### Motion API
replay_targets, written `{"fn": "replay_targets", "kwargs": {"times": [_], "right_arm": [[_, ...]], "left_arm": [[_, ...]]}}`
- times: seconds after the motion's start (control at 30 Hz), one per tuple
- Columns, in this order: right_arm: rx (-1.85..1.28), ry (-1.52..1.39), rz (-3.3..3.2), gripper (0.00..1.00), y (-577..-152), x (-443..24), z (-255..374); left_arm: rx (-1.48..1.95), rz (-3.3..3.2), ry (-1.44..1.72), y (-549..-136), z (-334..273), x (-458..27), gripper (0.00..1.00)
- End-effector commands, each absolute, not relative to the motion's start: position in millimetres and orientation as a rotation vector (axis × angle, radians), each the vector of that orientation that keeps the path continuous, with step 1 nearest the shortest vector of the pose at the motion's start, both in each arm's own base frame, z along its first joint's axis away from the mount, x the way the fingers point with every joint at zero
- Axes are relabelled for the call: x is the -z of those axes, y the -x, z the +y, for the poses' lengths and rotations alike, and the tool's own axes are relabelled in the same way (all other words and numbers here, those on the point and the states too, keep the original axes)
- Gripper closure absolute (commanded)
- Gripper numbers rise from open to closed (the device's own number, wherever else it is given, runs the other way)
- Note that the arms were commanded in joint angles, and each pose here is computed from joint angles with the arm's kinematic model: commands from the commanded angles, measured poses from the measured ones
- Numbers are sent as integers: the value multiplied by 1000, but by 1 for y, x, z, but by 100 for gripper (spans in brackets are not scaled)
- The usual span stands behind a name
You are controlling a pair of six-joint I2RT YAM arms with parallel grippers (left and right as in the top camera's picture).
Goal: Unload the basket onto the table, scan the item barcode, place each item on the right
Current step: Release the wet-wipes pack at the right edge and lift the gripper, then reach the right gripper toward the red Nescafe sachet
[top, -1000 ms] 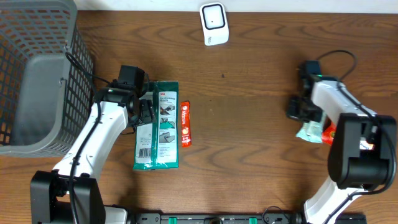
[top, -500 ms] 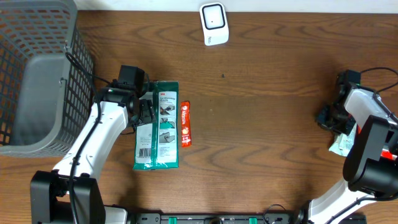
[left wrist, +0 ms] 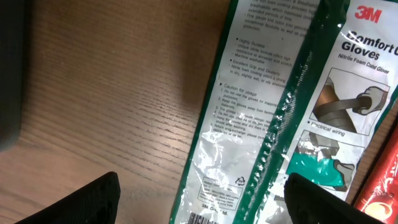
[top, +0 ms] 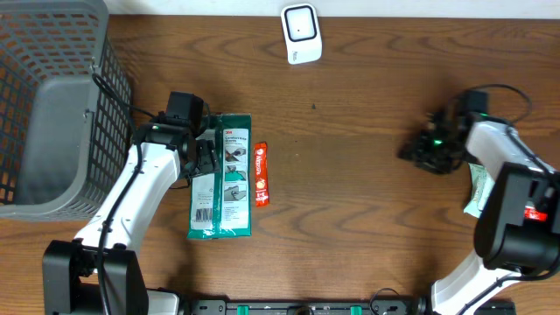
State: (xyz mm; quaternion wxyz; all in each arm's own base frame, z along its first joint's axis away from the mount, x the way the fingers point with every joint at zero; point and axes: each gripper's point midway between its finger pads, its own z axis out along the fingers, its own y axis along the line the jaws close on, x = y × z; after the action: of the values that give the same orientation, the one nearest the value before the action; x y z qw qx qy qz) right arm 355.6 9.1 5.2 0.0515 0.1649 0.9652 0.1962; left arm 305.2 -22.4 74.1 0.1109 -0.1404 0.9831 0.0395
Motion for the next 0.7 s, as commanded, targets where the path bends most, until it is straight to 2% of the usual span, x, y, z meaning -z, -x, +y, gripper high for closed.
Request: {"fn": "replay_targets", "kwargs": {"times": [0.0, 0.03, 0.07, 0.27, 0.33, 0.37, 0.67], "right_arm": [[-784, -484, 3041, 21, -332, 20, 68], [-786, -479, 3039, 8, -334, 20, 78], [-788, -470, 3034, 1, -337, 20, 89], [-831, -207, 2974, 1, -345, 14, 170], [-848, -69, 2942, 14, -342, 11, 201], [-837, -44, 2932, 18, -341, 11, 212], [-590, 95, 2843, 41, -323, 16, 279]], "left_arm": [[-116, 2865, 414, -310, -20, -81, 15], [-116, 2865, 414, -310, -20, -81, 15], [-116, 2865, 414, -310, -20, -81, 15], [-116, 2865, 414, -310, -20, -81, 15], [-116, 2865, 414, -310, -20, -81, 15], [-116, 2865, 414, -310, -20, -81, 15], [-116, 2865, 414, -310, -20, -81, 15]]}}
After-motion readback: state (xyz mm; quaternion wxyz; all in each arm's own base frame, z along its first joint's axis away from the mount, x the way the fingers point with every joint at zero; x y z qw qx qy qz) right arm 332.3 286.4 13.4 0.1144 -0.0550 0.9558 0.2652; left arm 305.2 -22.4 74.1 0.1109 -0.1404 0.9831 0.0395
